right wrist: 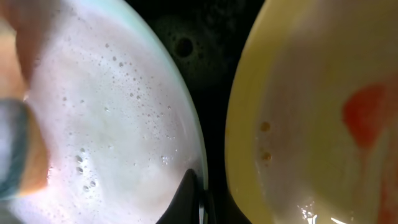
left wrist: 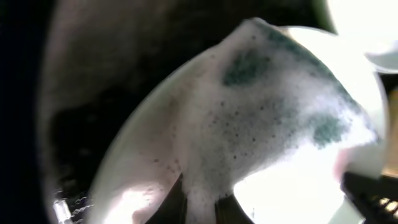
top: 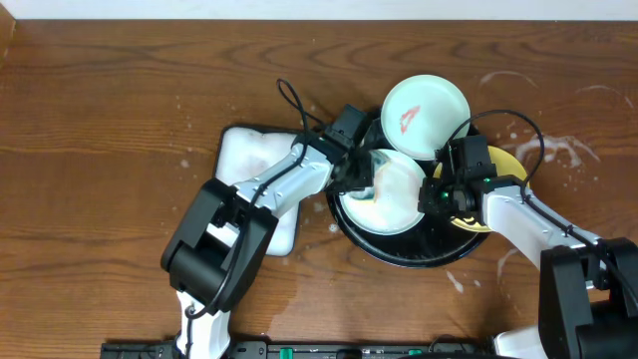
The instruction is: Clean dirty plates on tray and stack at the side
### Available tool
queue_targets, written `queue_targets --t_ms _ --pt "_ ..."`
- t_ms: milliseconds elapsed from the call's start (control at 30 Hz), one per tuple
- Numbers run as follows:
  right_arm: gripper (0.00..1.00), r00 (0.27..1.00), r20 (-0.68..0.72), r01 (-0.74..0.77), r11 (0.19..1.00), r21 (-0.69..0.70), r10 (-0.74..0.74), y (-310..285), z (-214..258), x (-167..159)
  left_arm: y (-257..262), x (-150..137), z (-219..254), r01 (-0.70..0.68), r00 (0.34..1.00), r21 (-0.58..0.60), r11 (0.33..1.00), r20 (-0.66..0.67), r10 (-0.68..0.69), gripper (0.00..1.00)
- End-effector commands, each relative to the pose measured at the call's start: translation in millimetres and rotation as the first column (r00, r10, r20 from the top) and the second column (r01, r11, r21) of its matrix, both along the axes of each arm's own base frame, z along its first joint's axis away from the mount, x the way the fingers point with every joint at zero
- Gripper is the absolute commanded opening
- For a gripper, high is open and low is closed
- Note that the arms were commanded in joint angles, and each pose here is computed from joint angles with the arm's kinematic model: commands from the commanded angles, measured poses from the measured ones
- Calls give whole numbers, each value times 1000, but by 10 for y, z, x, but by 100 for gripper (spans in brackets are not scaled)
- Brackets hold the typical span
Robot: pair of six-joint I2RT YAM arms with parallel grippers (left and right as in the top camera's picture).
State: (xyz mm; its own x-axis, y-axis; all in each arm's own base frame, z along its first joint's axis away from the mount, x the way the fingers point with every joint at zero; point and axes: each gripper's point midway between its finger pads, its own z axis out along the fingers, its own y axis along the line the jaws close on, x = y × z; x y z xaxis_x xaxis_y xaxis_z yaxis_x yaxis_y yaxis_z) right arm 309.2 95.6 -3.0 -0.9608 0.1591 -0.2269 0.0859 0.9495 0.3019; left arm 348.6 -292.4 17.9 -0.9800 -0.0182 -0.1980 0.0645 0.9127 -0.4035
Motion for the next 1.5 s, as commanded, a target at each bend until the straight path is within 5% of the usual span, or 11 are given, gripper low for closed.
queue_targets --t_ms 0,433,600,900,1467 --pt "1 988 -151 -46 993 -107 30 -161 -425 -418 -105 92 -131 -5 998 17 1000 67 3 8" --pt "1 988 -149 -53 993 -107 36 -161 -424 -416 -670 9 49 120 984 -136 983 146 -100 8" --pt "1 988 -149 -53 993 -107 36 -161 -424 -416 -547 98 15 178 964 -57 982 210 -162 8" --pt "1 988 -150 -53 993 -107 37 -160 -424 -417 354 411 -167 41 975 236 971 201 -90 7" --pt "1 989 -140 -52 993 -105 36 -155 -421 -392 440 30 781 38 988 143 989 144 -58 7"
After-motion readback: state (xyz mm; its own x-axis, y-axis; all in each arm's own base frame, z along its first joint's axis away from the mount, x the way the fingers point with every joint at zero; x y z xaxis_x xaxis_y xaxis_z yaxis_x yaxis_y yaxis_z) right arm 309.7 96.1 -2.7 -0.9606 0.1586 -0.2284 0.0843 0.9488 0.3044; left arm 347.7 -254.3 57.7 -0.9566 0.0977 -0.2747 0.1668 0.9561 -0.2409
